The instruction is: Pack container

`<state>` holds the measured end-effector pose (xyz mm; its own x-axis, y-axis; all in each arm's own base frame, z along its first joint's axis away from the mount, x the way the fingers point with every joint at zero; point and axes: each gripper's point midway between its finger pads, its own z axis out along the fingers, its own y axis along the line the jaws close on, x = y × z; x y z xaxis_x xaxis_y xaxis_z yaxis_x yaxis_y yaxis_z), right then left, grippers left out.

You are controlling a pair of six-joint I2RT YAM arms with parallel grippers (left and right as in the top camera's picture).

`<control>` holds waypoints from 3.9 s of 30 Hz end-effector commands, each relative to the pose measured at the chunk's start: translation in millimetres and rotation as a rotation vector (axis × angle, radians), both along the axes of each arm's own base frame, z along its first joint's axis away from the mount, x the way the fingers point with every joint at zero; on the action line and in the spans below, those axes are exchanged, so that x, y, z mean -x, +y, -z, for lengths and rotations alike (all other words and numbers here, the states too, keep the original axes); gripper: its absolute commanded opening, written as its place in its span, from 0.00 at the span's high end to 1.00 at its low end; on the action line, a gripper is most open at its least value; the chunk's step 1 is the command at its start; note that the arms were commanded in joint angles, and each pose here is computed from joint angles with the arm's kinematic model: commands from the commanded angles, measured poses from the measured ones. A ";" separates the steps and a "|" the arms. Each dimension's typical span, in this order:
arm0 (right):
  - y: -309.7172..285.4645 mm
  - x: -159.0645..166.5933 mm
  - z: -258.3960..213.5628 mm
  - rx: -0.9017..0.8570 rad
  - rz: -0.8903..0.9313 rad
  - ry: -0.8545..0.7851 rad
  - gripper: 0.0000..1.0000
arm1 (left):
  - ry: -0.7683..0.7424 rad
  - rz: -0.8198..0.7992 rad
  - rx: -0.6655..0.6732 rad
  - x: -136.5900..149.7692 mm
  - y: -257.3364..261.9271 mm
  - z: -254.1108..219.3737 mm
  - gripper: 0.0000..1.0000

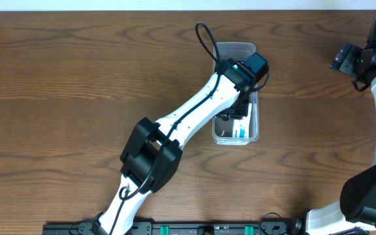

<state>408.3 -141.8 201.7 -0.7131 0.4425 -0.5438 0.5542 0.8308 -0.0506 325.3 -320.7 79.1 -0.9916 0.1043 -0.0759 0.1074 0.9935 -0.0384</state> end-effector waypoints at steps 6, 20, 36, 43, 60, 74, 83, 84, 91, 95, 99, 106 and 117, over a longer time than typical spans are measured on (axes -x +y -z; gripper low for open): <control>-3.5 0.9 3.6 0.011 -0.001 0.017 0.01 | 0.004 -0.021 -0.028 -3.1 1.3 11.4 0.65; -3.4 0.9 3.6 0.011 -0.001 0.017 0.01 | 0.029 -0.013 -0.018 2.1 -0.8 16.8 0.65; -3.3 0.8 3.6 0.011 -0.001 0.017 0.01 | 0.024 -0.009 -0.020 1.0 -0.3 16.8 0.55; -3.3 0.8 3.6 0.011 -0.001 0.017 0.01 | 0.021 0.012 -0.018 0.4 -1.0 16.7 0.55; -3.5 0.9 3.6 0.012 -0.001 0.017 0.01 | -0.110 0.046 0.065 -47.4 16.4 -59.9 0.53; -3.3 0.8 3.6 0.011 -0.001 0.017 0.01 | -0.345 0.076 0.182 -21.6 88.9 -217.7 0.12; -3.3 0.8 3.6 0.011 -0.001 0.017 0.01 | -0.401 0.084 0.181 77.3 162.3 -289.9 0.05; -3.3 0.8 3.6 0.011 -0.001 0.017 0.01 | -0.411 0.098 0.191 90.4 166.1 -296.2 0.05; -3.3 0.8 3.6 0.011 -0.001 0.017 0.01 | -0.514 0.195 0.288 162.4 186.6 -320.1 0.04; -3.4 0.9 3.6 0.011 -0.001 0.017 0.01 | -0.581 0.193 0.313 189.5 212.2 -315.9 0.04; -3.3 0.8 3.6 0.011 -0.001 0.017 0.01 | -0.619 0.147 0.362 211.4 235.3 -299.3 0.02; -3.4 0.9 3.6 0.011 -0.001 0.017 0.01 | -0.611 0.119 0.414 239.8 257.0 -283.5 0.02; -3.4 0.9 3.6 0.011 -0.001 0.017 0.01 | -0.651 0.248 0.364 219.6 237.1 -266.2 0.02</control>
<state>408.4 -141.9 201.8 -0.7126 0.4428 -0.5442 0.5547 0.8305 -0.0506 98.2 -76.3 361.6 -0.7162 0.0325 -0.6972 0.3520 0.8794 -0.3205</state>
